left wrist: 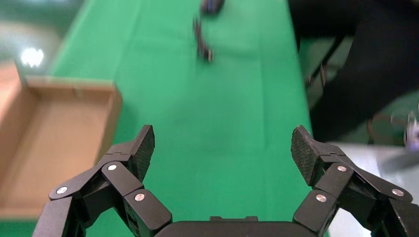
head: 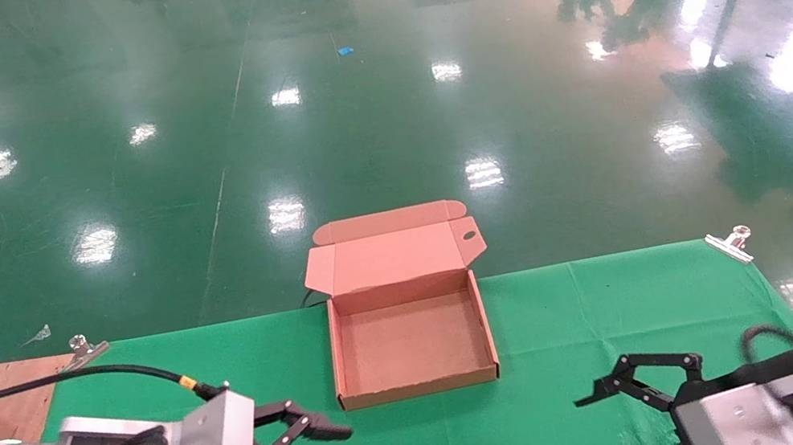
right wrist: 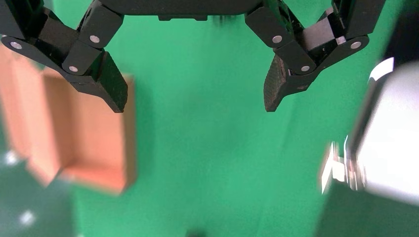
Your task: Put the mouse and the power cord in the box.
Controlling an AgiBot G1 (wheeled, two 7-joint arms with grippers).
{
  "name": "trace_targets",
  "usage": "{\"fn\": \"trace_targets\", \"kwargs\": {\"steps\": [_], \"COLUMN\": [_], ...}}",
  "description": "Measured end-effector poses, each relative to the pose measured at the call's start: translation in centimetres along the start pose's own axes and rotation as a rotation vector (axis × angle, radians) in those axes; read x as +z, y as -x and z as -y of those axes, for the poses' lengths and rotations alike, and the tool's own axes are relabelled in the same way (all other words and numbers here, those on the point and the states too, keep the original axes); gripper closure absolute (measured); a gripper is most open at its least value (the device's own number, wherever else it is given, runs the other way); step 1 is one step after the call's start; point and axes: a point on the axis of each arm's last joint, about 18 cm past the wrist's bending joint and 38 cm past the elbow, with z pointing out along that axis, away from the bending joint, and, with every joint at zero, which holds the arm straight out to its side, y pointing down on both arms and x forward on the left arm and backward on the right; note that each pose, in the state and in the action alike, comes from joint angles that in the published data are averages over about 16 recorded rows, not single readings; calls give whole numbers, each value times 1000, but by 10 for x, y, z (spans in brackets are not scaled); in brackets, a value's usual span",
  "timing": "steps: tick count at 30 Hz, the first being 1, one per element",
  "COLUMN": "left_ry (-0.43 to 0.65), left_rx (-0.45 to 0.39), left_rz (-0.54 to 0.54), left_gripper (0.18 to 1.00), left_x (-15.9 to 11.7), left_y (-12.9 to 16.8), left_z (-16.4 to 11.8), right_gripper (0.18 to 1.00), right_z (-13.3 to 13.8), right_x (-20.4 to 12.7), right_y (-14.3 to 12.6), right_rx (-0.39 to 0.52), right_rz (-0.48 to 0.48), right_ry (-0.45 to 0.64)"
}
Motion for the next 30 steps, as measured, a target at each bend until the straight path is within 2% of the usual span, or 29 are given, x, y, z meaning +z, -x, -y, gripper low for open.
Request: {"fn": "trace_targets", "kwargs": {"steps": [9,17,22,30], "left_ry": [310,526,591,606], "left_rx": [4,18,24,27], "left_rz": [50,135,164,140], "left_gripper": [184,184,184,184], "left_x": [0,-13,-20,-19], "left_y": [27,42,44,36], "left_z": [-73,-127,-146,-157], "right_gripper": [178,178,178,178], "right_z": [-62,-93,-102,-110], "right_x": [44,76,89,97], "right_y": [-14,-25,-27,-23], "right_rx": [-121,-214,-248,-238], "right_rz": [82,152,190,219], "right_ry": [253,408,466,496]}}
